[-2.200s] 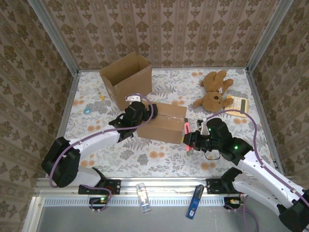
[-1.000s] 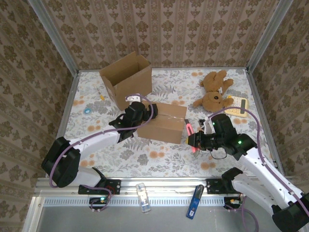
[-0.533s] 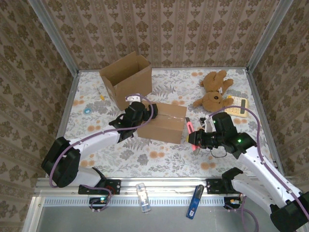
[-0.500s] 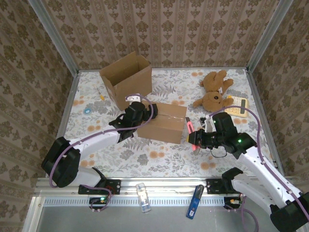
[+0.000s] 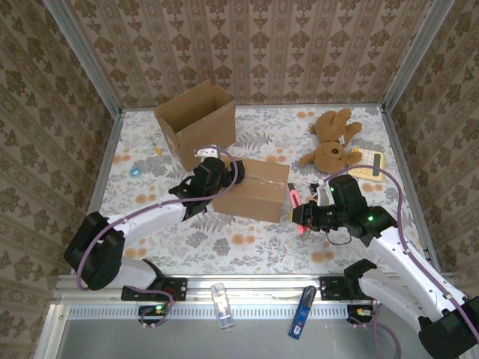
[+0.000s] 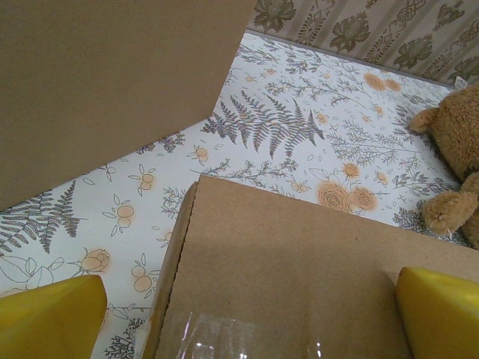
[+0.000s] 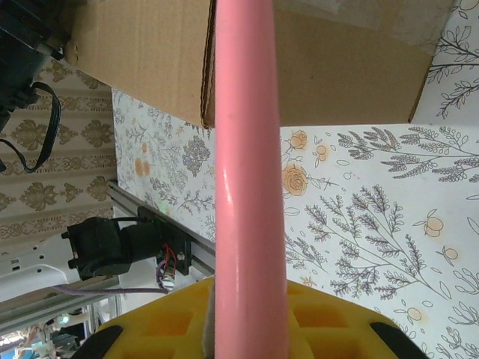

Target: Unpack the express box

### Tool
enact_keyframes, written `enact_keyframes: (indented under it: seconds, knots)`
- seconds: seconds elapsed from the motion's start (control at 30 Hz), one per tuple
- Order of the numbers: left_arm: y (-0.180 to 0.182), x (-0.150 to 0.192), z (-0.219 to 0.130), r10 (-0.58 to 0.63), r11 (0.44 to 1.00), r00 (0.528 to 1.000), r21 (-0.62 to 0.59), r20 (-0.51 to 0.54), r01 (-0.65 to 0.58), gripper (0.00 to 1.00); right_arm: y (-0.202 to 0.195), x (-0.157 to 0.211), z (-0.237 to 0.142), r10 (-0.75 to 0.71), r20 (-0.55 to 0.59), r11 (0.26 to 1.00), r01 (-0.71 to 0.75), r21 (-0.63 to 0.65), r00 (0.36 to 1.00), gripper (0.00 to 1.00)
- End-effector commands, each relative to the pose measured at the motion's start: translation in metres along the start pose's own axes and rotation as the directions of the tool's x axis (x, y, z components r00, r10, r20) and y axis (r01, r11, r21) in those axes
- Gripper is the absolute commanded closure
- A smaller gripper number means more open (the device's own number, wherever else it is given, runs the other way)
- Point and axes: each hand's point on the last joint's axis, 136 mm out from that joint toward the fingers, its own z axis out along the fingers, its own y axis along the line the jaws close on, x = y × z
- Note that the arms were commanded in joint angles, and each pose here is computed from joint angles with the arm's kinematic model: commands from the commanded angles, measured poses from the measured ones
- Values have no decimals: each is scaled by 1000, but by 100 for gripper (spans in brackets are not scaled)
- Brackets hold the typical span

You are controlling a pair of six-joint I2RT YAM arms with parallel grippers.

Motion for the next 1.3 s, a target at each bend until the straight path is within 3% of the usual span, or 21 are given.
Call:
enact_keyframes:
  seconds: [0.0, 0.57, 1.27]
  knots:
    - [66, 94, 1, 99, 970, 946, -180, -308, -161, 2, 3, 1, 2, 0, -10, 999, 0, -33, 1000, 100]
    - [66, 96, 2, 96, 971, 946, -181, -309, -158, 2, 11, 2, 3, 15, -3, 996, -15, -92, 1000, 100]
    - [67, 98, 3, 94, 971, 945, -183, -313, -157, 2, -2, 20, 11, 43, -60, 998, -46, -52, 997, 100]
